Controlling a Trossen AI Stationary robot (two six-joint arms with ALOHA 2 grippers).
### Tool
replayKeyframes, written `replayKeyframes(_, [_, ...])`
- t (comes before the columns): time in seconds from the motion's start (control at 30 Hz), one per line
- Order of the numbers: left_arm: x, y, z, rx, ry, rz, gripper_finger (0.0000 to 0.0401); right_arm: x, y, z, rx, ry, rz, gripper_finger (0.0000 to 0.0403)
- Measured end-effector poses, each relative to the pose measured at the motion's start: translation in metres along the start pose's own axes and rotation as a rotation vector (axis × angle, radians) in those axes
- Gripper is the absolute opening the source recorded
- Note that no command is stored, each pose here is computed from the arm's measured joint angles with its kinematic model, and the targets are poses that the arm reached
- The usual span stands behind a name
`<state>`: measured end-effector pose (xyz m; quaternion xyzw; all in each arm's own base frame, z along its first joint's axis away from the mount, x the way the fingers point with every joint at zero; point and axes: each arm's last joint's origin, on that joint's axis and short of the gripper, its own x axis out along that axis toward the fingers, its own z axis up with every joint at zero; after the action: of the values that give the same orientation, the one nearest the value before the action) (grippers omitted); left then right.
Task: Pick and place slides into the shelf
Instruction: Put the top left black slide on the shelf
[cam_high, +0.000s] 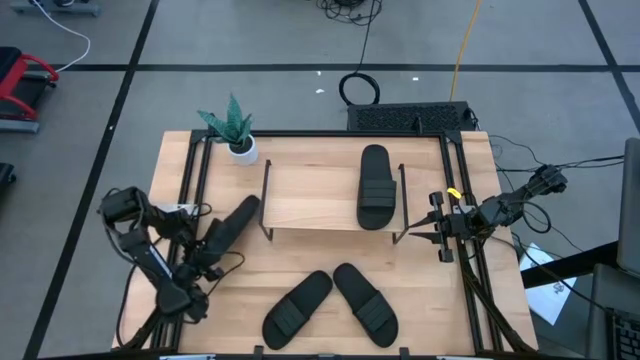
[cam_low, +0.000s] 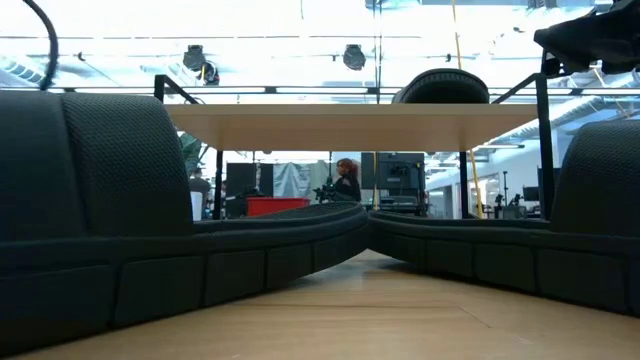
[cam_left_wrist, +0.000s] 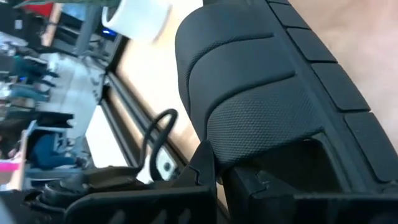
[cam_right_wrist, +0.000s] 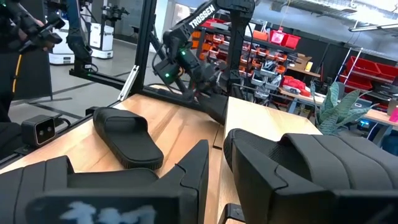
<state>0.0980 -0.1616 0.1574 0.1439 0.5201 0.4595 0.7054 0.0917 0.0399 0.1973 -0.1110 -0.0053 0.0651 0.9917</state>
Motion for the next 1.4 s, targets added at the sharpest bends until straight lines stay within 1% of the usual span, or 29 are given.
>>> replayKeyframes(0.13, [0.010,0.001,0.004,-0.014,-0.006,0.041,0.0000,0.000,0.000,0.000,0.000,0.000,0.000,0.0064])
replayKeyframes(0.33, [0.012,-0.001,0.014,-0.011,0.006,0.048,0.0000,0.000,0.000,0.000,-0.003,0.000,0.000,0.0064])
replayKeyframes(0.5, [0.019,-0.001,0.025,-0.030,0.009,0.068,0.0000,0.000,0.000,0.000,-0.003,0.000,0.000,0.0064])
replayKeyframes(0.7, [0.027,0.000,0.041,-0.018,-0.045,0.078,0.0000,0.000,0.000,0.000,-0.001,0.000,0.000,0.0064])
replayKeyframes(0.8, [0.029,0.008,0.049,-0.024,-0.069,0.063,0.0000,0.000,0.000,0.000,-0.001,0.000,0.000,0.0064])
replayKeyframes(0.93, [0.034,0.026,0.054,-0.056,-0.050,0.029,0.0000,0.000,0.000,0.000,0.000,0.000,0.000,0.0064])
replayKeyframes(1.03, [0.032,0.036,0.059,-0.079,-0.079,-0.021,0.0000,0.000,0.000,0.000,0.000,0.000,0.000,0.0064])
replayKeyframes(1.13, [0.036,0.046,0.063,-0.090,-0.067,-0.036,0.0000,0.000,0.000,0.000,0.000,0.000,0.002,0.0064])
replayKeyframes(1.4, [0.042,0.055,0.070,-0.115,-0.023,-0.039,0.0000,0.000,0.000,0.000,0.000,-0.001,0.002,0.0064])
